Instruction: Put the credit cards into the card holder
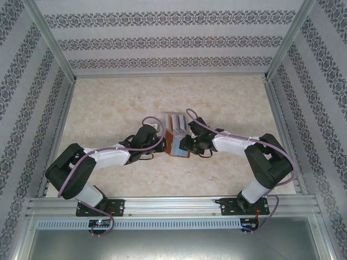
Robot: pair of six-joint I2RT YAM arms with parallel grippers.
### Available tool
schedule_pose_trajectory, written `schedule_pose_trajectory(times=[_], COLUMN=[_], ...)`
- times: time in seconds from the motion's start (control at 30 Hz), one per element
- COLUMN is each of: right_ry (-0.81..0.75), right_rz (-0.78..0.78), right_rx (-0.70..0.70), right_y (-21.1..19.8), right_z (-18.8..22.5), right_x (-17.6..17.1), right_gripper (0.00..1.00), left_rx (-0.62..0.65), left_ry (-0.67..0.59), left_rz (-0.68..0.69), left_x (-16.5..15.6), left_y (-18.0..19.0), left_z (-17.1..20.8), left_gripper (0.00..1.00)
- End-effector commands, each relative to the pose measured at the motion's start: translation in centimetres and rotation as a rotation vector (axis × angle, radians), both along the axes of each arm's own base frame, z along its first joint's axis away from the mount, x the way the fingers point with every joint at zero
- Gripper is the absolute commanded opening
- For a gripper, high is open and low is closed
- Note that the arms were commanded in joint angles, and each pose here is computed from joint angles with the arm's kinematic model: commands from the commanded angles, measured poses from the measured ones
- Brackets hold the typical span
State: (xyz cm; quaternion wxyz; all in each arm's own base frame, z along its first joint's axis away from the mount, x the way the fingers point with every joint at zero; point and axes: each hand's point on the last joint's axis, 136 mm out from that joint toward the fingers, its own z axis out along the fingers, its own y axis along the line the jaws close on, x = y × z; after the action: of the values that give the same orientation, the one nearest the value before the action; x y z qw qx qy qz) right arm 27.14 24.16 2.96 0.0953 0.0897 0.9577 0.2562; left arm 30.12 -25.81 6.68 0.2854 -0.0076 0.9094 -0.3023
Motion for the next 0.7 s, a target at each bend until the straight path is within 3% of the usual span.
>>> schedule_pose_trajectory(times=[0.0, 0.2, 0.4, 0.67], right_ry=[0.045, 0.040, 0.029, 0.012], right_rz=[0.002, 0.010, 0.023, 0.026], right_rx=[-0.031, -0.028, -0.012, -0.046], right_y=[-0.5, 0.0, 0.5, -0.3], right_z=[-1.5, -1.4, -0.9, -0.1], right_x=[-0.7, -0.5, -0.4, -0.3], right_gripper=[0.37, 0.35, 0.27, 0.35], left_rx=[-0.009, -0.012, -0.010, -0.004], left_ry=[-0.005, 0.001, 0.001, 0.004], left_rz=[0.007, 0.004, 0.004, 0.004], left_x=[0.3, 0.2, 0.2, 0.2], left_y=[-0.3, -0.4, -0.4, -0.4], left_z=[0.2, 0.1, 0.0, 0.0], left_gripper=[0.00, 0.00, 0.00, 0.00])
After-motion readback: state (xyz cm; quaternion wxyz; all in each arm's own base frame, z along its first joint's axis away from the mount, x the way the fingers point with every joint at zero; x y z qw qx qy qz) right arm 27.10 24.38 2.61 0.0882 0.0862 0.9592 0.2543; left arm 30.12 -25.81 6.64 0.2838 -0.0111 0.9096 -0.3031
